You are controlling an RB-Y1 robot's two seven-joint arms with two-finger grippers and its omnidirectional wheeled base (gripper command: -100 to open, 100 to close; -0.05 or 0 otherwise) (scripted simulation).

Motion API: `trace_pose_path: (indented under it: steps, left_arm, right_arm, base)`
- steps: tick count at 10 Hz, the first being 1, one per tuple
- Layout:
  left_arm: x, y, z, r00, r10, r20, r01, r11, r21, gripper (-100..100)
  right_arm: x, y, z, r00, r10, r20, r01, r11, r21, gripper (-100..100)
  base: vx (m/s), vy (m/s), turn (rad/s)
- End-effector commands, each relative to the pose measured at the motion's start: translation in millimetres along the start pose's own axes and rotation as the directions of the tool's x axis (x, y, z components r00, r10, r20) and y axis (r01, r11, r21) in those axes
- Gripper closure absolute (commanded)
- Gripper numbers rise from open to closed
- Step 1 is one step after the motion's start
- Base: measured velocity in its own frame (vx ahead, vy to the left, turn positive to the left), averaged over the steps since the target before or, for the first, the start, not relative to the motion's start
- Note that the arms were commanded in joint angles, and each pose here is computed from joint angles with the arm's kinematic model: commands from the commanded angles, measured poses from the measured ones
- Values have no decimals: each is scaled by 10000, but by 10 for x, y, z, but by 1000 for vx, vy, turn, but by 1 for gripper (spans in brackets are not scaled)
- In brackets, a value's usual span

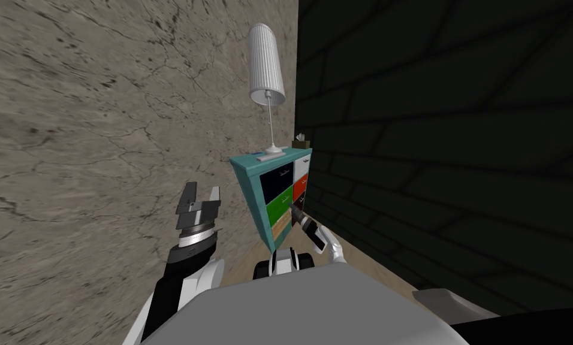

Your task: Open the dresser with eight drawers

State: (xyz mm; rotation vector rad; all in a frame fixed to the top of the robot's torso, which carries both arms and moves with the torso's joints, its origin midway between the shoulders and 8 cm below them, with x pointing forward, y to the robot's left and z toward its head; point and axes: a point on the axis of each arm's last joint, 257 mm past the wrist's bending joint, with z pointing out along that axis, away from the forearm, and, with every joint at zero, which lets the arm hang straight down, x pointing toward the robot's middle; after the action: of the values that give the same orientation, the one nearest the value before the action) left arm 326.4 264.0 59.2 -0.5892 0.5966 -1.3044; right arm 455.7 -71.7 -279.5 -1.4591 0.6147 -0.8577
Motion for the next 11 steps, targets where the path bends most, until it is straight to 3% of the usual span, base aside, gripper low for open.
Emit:
trace_pose_path:
  steps: [1,3,4,8,9,10,11]
  left_arm:
    - [0,0,0,10000,0,0,0,10000,0,0]
    - [0,0,0,10000,0,0,0,10000,0,0]
    - [0,0,0,10000,0,-1,0,10000,0,0]
    - [0,0,1,10000,-2,1,2,10000,2,0]
    - [0,0,1,10000,-2,0,2,10000,1,0]
    - [0,0,1,10000,-1,0,1,10000,1,0]
    - [0,0,0,10000,0,0,0,10000,1,0]
  right_arm:
    - [-79,-130,172,9996,191,-196,-186,9995,241,-100]
    - [-167,-228,276,9983,500,-284,-485,9976,491,-100]
    - [-141,-191,232,9989,391,-255,-381,9985,404,-100]
    - [346,-191,278,9983,386,-438,-369,9986,386,-100]
    - [403,-196,282,9982,385,-466,-367,9986,389,-100]
    - [345,-161,257,9984,380,-429,-365,9987,351,-100]
    - [176,-183,264,9986,392,-365,-378,9985,386,100]
  base:
    - [41,39,17]
    - [10,13,3]
    - [0,0,0]
    - [-22,96,46]
    - [-31,83,16]
    - [-20,33,-6]
    - [22,-62,-51]
